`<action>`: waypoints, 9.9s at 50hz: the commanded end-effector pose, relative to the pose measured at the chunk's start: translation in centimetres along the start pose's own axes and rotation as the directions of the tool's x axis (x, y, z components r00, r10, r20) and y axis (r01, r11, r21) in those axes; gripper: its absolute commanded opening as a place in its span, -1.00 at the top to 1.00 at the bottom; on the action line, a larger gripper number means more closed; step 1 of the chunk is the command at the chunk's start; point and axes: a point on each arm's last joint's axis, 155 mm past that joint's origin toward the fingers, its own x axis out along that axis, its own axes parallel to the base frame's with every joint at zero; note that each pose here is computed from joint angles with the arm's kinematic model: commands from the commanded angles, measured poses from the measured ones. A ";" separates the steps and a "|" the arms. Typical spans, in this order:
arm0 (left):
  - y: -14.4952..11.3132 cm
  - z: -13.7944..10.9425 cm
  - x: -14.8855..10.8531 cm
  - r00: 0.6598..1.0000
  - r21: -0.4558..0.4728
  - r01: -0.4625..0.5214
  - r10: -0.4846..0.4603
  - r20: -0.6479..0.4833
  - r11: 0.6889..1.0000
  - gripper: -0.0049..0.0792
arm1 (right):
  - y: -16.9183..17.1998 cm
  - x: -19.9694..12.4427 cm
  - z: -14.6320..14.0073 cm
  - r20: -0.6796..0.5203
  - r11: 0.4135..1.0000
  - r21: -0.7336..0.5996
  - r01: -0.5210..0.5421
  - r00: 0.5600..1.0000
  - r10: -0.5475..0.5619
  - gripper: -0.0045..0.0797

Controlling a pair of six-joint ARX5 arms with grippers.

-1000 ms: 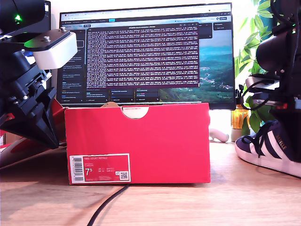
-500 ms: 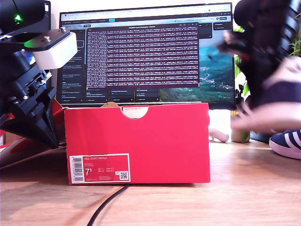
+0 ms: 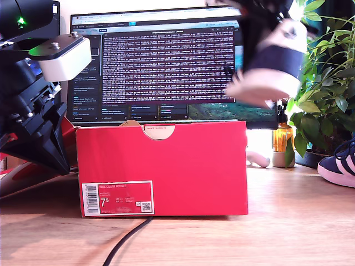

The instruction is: Pack the blue shoes by picking the first shoe and placing it inside the red shoebox, left side, then picking and rotating the second shoe and placing it in the shoebox

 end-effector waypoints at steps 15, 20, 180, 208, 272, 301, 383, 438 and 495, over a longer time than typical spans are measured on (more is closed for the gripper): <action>0.4 0.1 0.3 1.000 0.004 -0.012 0.012 0.001 1.000 0.93 | 7.7 1.0 2.0 0.120 0.989 0.002 -0.148 0.982 0.147 0.92; 0.4 0.1 0.3 1.000 0.005 -0.012 0.012 0.001 1.000 0.93 | 8.6 2.8 1.8 0.109 0.986 0.033 -0.163 0.981 0.158 0.92; 0.3 0.1 0.3 1.000 0.004 -0.006 0.006 0.003 1.000 0.93 | -8.9 2.0 2.9 -0.106 0.835 0.325 0.444 0.894 -0.435 0.17; 0.2 0.2 0.3 1.000 0.004 -0.005 0.005 0.006 1.000 0.93 | -14.4 -5.5 3.7 -0.027 0.618 0.676 0.401 0.851 -0.524 0.17; 0.2 0.2 0.3 1.000 0.004 -0.004 0.004 0.006 1.000 0.93 | -26.0 -3.8 -18.4 -0.509 -0.075 0.830 0.552 0.698 -0.504 0.08; 0.2 0.2 0.3 1.000 0.004 -0.005 0.005 0.006 1.000 0.93 | -28.0 0.7 -21.6 -0.483 -0.169 0.872 0.459 0.755 -0.443 0.07; 0.2 0.2 0.3 1.000 0.004 -0.004 0.004 0.006 1.000 0.93 | -22.6 -10.6 1.4 0.112 0.901 0.142 0.409 0.898 -0.425 0.92; 0.2 0.2 0.3 1.000 0.004 -0.005 0.005 0.007 1.000 0.93 | -0.6 -7.5 13.8 0.537 0.470 -0.788 0.399 0.819 0.204 0.92; 0.2 0.2 0.3 1.000 0.004 -0.004 0.004 0.006 1.000 0.93 | -1.2 8.8 10.0 0.282 0.219 -0.944 0.248 0.949 0.140 0.92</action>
